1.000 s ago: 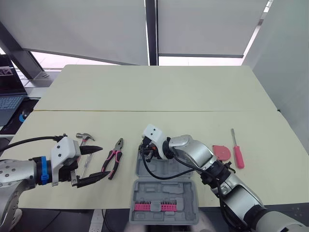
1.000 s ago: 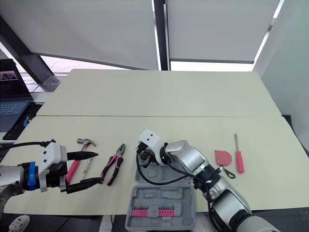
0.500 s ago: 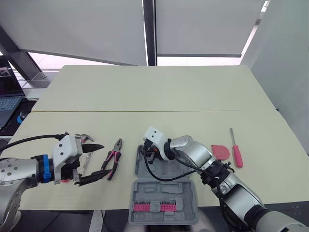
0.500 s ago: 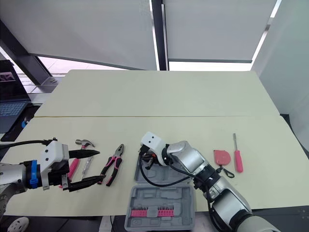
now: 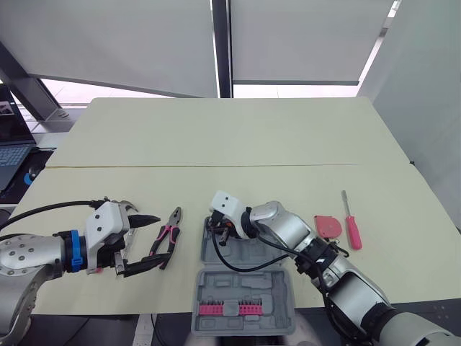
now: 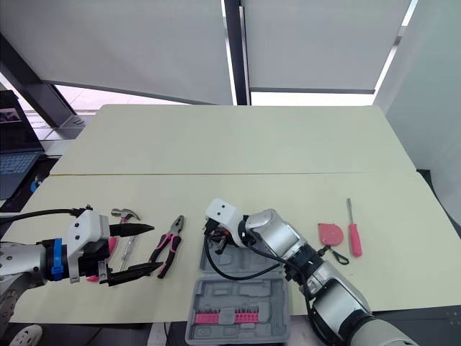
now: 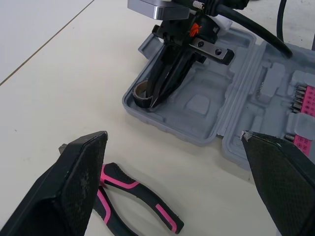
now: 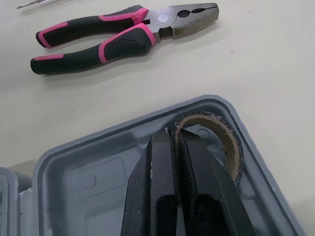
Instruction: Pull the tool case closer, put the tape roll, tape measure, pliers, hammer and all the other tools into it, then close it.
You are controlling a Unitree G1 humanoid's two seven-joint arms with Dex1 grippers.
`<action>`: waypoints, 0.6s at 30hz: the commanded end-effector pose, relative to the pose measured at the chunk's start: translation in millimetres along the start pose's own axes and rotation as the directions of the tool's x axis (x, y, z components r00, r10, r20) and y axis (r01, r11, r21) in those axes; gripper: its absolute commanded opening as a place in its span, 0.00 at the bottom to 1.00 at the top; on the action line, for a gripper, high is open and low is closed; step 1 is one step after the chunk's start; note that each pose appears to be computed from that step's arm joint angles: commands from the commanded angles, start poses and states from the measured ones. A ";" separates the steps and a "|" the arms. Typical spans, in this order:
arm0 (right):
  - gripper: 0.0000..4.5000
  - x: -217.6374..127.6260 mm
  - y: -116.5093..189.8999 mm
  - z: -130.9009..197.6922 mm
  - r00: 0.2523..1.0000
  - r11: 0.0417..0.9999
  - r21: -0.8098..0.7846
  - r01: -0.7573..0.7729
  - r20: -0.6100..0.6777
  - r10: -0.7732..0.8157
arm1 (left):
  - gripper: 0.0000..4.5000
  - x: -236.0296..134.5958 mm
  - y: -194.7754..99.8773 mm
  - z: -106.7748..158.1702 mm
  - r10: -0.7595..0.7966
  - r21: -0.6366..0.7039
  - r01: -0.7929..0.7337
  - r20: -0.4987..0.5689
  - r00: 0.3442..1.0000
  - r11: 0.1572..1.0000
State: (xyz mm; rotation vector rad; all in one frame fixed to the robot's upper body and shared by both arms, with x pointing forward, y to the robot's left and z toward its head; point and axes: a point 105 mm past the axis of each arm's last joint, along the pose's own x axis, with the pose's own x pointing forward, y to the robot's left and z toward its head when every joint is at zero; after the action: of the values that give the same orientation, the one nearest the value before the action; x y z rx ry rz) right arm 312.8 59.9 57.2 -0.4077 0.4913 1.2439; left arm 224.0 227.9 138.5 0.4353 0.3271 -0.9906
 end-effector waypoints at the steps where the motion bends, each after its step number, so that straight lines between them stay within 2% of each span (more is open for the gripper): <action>1: 0.12 -1.3 -0.4 7.7 1.000 1.000 -0.009 0.003 0.030 -0.003 | 1.00 1.7 -1.5 6.8 -0.003 0.028 0.003 0.011 1.000 1.000; 7: 0.41 -10.9 1.1 27.0 0.996 1.000 -0.007 -0.014 0.085 0.014 | 1.00 1.0 -1.2 5.3 0.002 0.025 -0.003 0.010 1.000 1.000; 12: 0.41 -18.1 3.0 28.4 0.994 0.999 -0.016 -0.031 0.105 0.033 | 1.00 -1.1 0.2 0.6 0.007 0.021 -0.007 0.005 1.000 1.000; 16: 0.41 -19.7 -2.1 29.0 0.989 0.997 -0.078 0.018 0.145 -0.006 | 1.00 -1.3 0.5 0.3 0.007 0.020 -0.007 0.007 1.000 1.000; 18: 0.33 -19.3 -2.9 27.4 0.989 0.995 -0.097 0.028 0.149 -0.014 | 1.00 -1.1 0.6 1.0 0.006 0.019 -0.006 0.008 1.000 1.000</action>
State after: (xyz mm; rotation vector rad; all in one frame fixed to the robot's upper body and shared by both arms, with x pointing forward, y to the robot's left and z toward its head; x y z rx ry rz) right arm 313.4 54.7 77.6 -0.3872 0.3770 1.2628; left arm 223.8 229.4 137.4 0.4382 0.3218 -0.9874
